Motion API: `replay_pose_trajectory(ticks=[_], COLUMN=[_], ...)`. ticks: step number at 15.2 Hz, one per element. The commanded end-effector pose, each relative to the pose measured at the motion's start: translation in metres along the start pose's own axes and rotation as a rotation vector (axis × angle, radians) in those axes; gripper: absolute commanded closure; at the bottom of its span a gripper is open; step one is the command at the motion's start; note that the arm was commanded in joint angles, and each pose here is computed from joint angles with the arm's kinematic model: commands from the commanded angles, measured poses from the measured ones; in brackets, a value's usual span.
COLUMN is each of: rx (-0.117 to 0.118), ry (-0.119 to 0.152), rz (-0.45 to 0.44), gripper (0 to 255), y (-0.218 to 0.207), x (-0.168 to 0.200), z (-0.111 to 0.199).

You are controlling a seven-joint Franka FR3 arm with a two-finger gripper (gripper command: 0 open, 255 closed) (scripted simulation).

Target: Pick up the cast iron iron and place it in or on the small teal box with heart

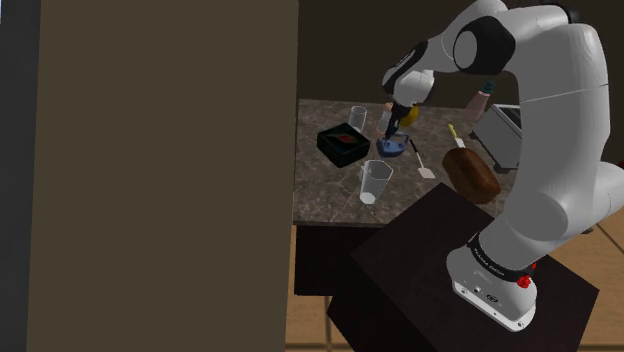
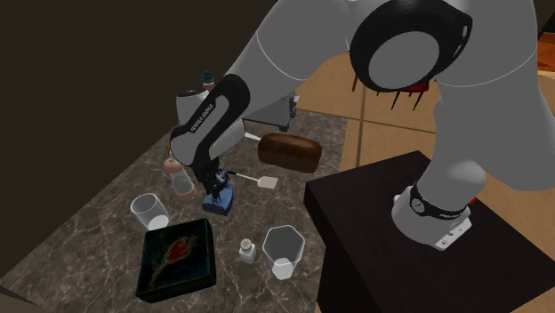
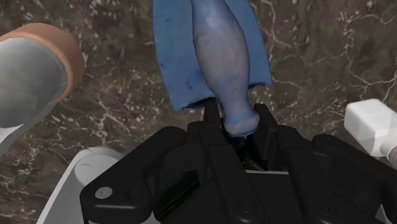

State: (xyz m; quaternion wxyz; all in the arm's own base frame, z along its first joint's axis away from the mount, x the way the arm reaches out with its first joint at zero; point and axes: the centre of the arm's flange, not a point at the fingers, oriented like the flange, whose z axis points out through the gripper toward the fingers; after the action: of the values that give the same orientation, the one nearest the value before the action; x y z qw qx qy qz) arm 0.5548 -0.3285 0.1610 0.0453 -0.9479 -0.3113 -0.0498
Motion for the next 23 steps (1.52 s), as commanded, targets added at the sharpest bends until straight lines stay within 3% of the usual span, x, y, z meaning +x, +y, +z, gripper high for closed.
replay_pose_trajectory(ticks=[1, 23], rx=[0.0, 0.0], ry=[0.0, 0.0], rz=[0.0, 0.0], gripper=[255, 255], y=[0.0, -0.007], x=[0.001, 0.015], z=[-0.01, -0.125])
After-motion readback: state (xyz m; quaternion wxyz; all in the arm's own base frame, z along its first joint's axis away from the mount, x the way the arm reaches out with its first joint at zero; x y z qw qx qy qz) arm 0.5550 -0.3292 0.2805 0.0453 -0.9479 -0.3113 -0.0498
